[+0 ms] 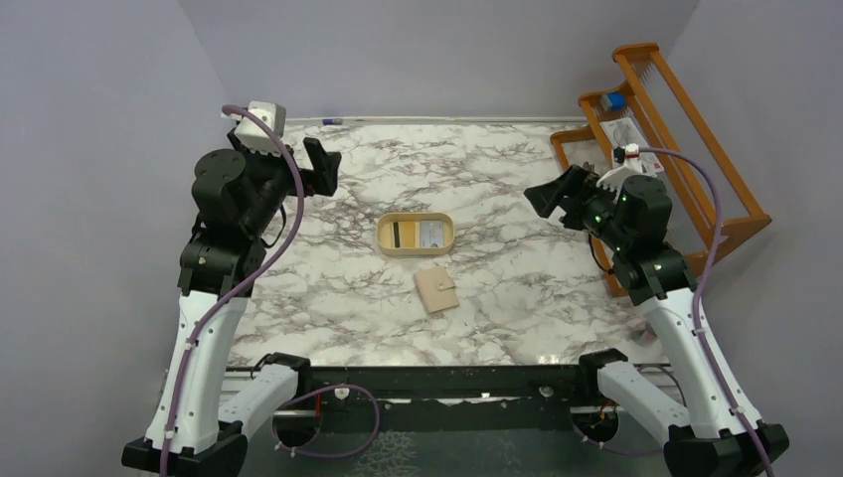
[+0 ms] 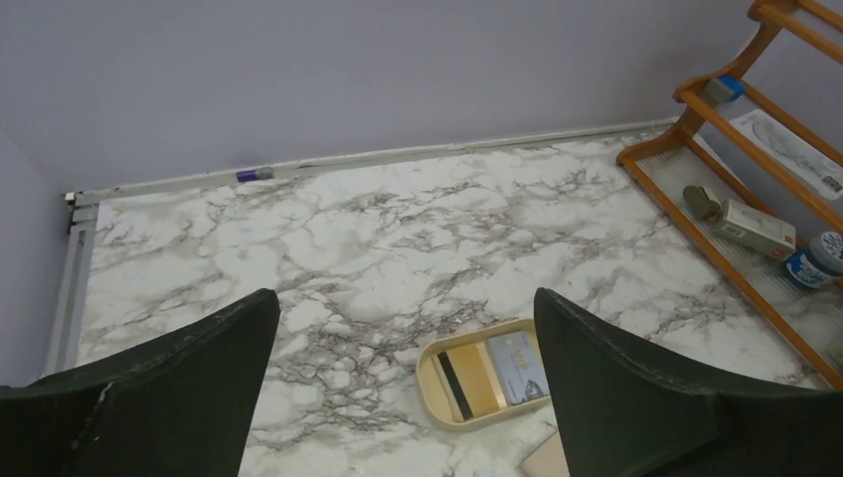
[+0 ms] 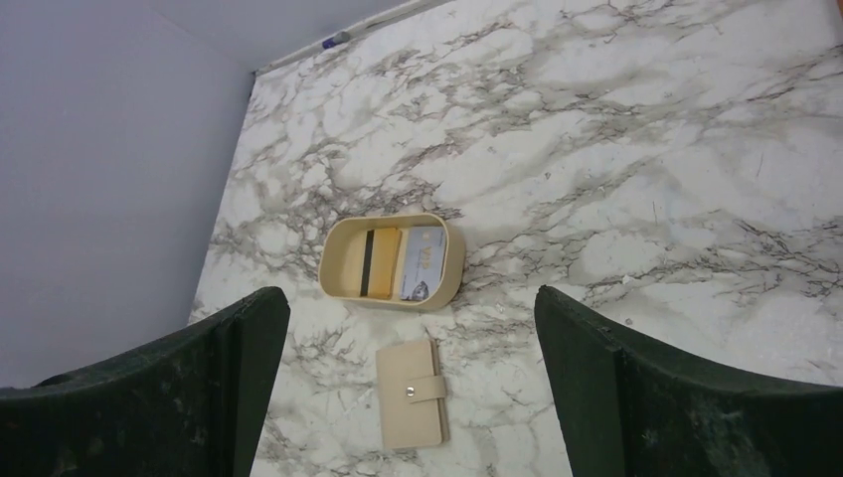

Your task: Take the credit cards out of the card holder

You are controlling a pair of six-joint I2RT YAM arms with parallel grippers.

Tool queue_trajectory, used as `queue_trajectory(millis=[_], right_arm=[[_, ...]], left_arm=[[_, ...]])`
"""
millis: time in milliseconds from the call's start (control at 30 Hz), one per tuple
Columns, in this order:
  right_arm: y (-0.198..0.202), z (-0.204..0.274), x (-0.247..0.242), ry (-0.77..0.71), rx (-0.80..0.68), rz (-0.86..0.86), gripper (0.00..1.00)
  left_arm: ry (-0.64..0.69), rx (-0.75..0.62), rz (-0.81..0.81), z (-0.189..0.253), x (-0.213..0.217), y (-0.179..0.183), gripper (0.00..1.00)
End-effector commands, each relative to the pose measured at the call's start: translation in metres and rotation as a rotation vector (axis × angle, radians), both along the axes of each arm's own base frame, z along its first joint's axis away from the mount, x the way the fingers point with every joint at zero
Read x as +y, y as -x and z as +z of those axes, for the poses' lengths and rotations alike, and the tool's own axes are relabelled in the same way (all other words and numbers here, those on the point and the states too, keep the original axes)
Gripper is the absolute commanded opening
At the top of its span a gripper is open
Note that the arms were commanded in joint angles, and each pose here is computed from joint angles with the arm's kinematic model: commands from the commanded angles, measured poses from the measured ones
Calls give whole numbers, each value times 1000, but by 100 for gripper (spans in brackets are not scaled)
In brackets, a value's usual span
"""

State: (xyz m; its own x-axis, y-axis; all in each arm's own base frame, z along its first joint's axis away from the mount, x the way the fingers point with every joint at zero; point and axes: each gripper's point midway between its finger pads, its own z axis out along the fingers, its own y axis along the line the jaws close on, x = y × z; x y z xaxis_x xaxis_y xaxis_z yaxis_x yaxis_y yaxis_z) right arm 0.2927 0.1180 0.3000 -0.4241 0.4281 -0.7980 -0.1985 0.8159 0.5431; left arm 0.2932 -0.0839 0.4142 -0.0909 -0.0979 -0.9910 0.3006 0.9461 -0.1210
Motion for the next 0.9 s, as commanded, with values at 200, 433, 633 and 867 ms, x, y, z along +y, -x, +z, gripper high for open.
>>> queue_trajectory(millis=[200, 433, 633, 867], right_arm=[[-18, -18, -28, -311, 83, -336, 100], [-68, -48, 3, -753, 127, -391, 100], [-92, -64, -35, -800, -172, -786, 100], [-121, -69, -58, -972, -479, -1043, 100]], left_arm=[[115, -9, -157, 32, -37, -21, 99], [308, 148, -289, -2, -75, -51, 99], [348, 171, -273, -32, -76, -55, 99], [335, 179, -371, -37, -96, -43, 96]])
